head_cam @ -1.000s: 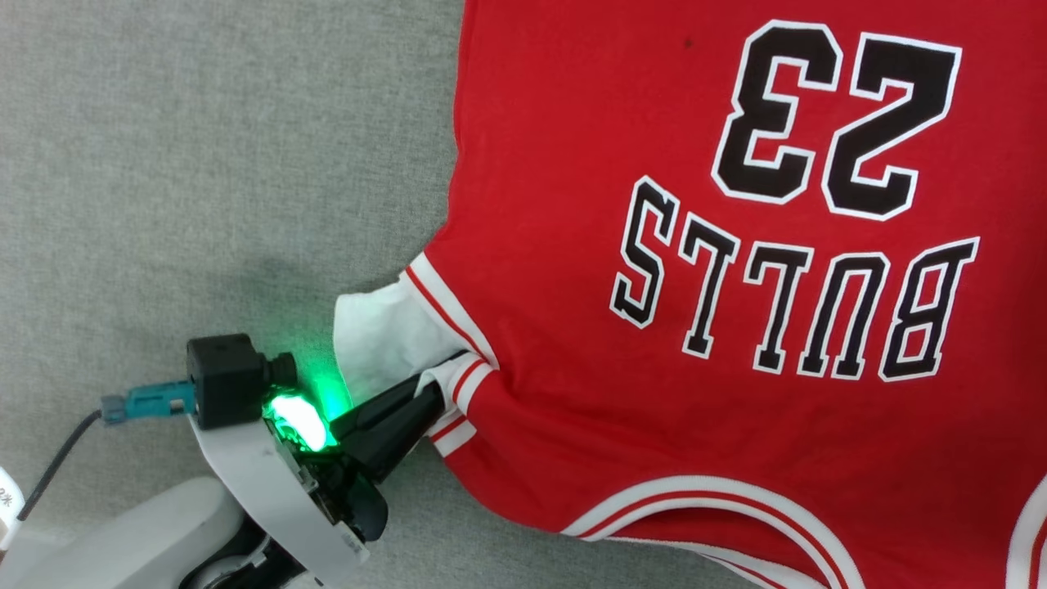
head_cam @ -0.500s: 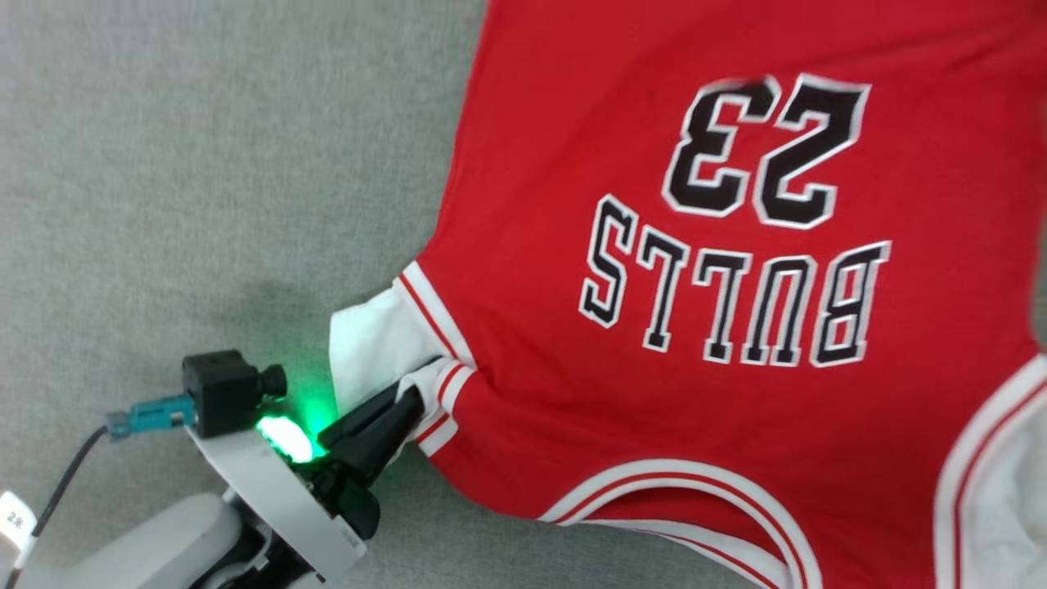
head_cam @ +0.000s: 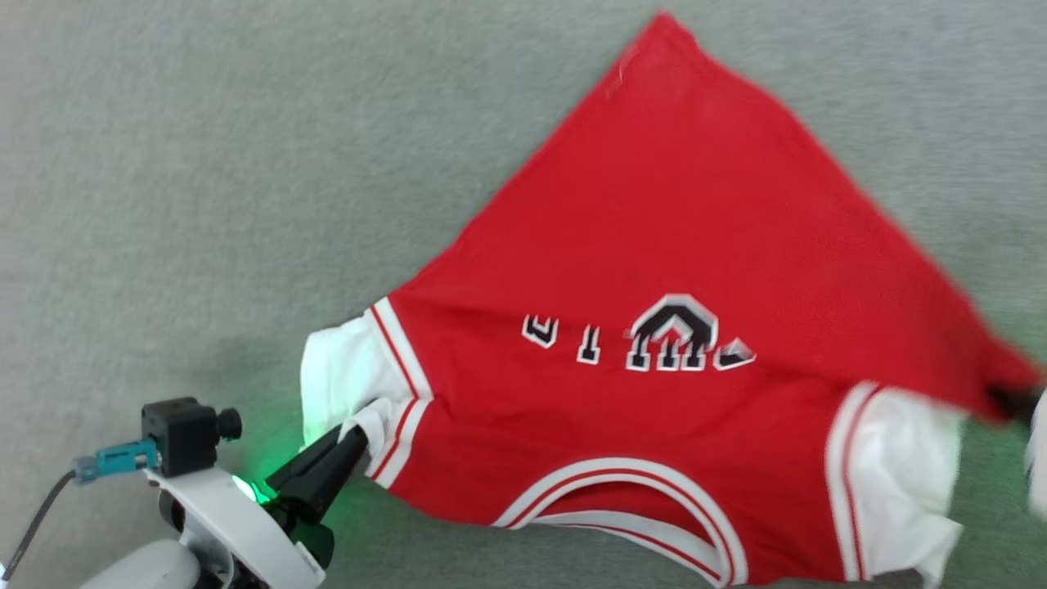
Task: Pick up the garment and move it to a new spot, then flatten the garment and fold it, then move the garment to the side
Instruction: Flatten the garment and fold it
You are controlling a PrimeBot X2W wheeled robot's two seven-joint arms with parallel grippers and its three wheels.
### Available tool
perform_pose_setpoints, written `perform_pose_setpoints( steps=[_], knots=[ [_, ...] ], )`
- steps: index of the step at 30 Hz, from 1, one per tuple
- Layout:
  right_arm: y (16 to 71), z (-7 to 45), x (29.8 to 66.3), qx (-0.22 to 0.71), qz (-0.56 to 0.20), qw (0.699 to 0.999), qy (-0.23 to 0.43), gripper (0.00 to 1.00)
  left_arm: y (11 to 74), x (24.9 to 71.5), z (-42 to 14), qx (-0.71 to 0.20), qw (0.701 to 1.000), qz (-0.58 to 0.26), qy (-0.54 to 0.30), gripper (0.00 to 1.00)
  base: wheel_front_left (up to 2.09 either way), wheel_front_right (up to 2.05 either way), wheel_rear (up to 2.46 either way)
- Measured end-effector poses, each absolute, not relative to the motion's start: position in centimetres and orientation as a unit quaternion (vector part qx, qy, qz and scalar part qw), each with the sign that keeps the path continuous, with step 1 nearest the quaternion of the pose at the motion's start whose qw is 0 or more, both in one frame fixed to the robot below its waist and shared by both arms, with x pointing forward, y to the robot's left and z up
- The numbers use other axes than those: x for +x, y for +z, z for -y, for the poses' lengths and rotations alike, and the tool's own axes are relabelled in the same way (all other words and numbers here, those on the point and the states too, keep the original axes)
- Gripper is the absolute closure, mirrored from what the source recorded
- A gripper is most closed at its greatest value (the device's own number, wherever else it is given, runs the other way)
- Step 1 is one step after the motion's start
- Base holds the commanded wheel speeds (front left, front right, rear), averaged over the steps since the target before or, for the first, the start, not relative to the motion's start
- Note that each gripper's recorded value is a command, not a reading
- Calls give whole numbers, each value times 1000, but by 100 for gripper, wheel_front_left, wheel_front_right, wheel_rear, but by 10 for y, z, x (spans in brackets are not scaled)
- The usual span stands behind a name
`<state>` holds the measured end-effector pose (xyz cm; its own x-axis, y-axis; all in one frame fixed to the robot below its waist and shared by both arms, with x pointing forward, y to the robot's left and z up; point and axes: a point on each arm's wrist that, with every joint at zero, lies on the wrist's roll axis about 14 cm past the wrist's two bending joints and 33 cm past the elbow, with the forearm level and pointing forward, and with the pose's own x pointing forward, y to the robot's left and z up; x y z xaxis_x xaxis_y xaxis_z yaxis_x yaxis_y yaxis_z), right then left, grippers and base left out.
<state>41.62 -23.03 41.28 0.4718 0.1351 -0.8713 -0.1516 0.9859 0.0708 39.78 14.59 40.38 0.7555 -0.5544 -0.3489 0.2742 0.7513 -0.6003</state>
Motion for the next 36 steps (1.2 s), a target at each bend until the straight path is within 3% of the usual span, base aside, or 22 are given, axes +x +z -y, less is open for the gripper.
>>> perform_pose_setpoints(
  steps=[5, 12, 17, 23, 24, 27, 36],
  knots=[
    [406, 221, 358, 21, -529, 844, 82, 100, 413, 402, -136, -263, 897, -253, -251, 100, 0, 0, 0],
    [395, 198, 306, 64, -550, 827, 90, 100, 421, 408, -126, -254, 896, -243, -272, 100, 0, 0, 0],
    [379, 182, 283, 88, -571, 810, 104, 100, 422, 409, -125, -250, 896, -242, -276, 100, 0, 0, 0],
    [368, 180, 280, 94, -567, 812, 103, 100, 421, 410, -125, -248, 896, -243, -276, 100, 0, 0, 0],
    [367, 180, 282, 94, -562, 816, 100, 88, 421, 410, -125, -248, 897, -243, -275, 100, 0, 0, 0],
    [371, 183, 290, 95, -543, 829, 94, 0, 422, 410, -126, -248, 897, -242, -275, 100, 0, 0, 0],
    [451, 206, 352, 70, -411, 905, 83, 0, 424, 409, -121, -255, 896, -236, -277, 100, 0, 0, 0]
  ],
)
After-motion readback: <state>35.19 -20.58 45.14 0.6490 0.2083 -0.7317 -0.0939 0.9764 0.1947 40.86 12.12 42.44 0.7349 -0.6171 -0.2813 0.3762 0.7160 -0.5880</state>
